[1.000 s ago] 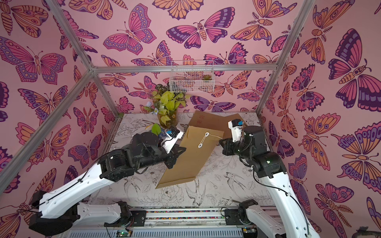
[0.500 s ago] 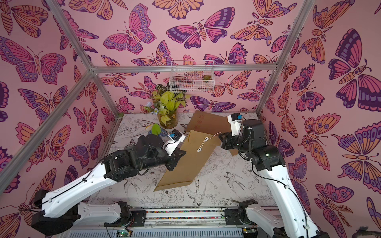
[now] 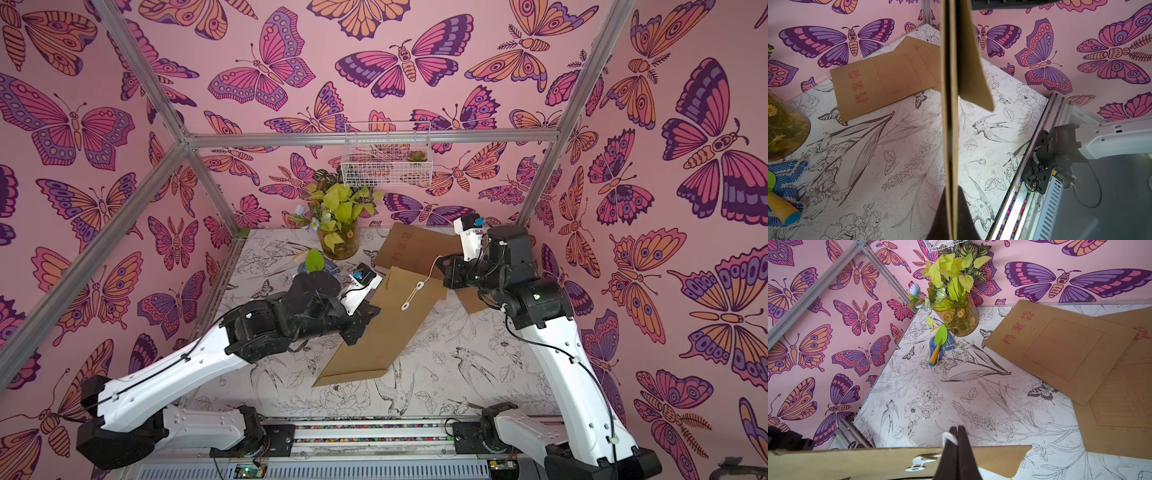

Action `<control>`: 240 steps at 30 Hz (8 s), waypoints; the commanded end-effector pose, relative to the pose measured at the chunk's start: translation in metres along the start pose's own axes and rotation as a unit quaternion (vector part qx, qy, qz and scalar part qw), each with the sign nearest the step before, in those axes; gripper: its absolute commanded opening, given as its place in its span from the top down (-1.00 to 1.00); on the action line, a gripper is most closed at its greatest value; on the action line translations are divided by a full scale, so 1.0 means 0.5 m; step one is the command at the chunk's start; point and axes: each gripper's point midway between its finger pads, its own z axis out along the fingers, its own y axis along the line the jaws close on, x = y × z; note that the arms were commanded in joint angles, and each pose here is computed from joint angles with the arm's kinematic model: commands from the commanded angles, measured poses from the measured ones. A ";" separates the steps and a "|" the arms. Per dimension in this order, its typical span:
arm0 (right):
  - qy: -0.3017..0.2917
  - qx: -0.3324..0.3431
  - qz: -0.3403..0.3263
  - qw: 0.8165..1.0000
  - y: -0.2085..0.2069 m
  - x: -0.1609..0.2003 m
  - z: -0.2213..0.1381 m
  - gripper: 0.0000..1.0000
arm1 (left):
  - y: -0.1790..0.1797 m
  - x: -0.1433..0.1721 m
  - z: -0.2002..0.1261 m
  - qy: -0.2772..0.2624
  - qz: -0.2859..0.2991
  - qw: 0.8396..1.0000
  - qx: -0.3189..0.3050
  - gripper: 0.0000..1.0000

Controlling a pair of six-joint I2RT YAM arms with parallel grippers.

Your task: Open the file bag

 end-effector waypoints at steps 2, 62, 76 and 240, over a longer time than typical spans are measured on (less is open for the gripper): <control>0.015 -0.025 -0.018 0.999 0.025 -0.001 -0.007 1.00 | -0.003 0.011 0.016 -0.005 -0.012 1.000 0.006 0.98; 0.002 -0.182 -0.004 0.983 0.161 -0.073 -0.037 1.00 | 0.034 -0.102 0.098 -0.124 -0.097 0.987 0.042 0.97; 0.033 -0.135 0.005 0.990 0.112 0.032 -0.040 1.00 | 0.040 -0.130 0.067 -0.155 -0.115 0.980 0.039 0.98; -0.050 -0.149 0.047 0.986 0.098 -0.140 -0.085 1.00 | 0.043 -0.089 0.095 -0.056 -0.030 0.998 0.006 0.98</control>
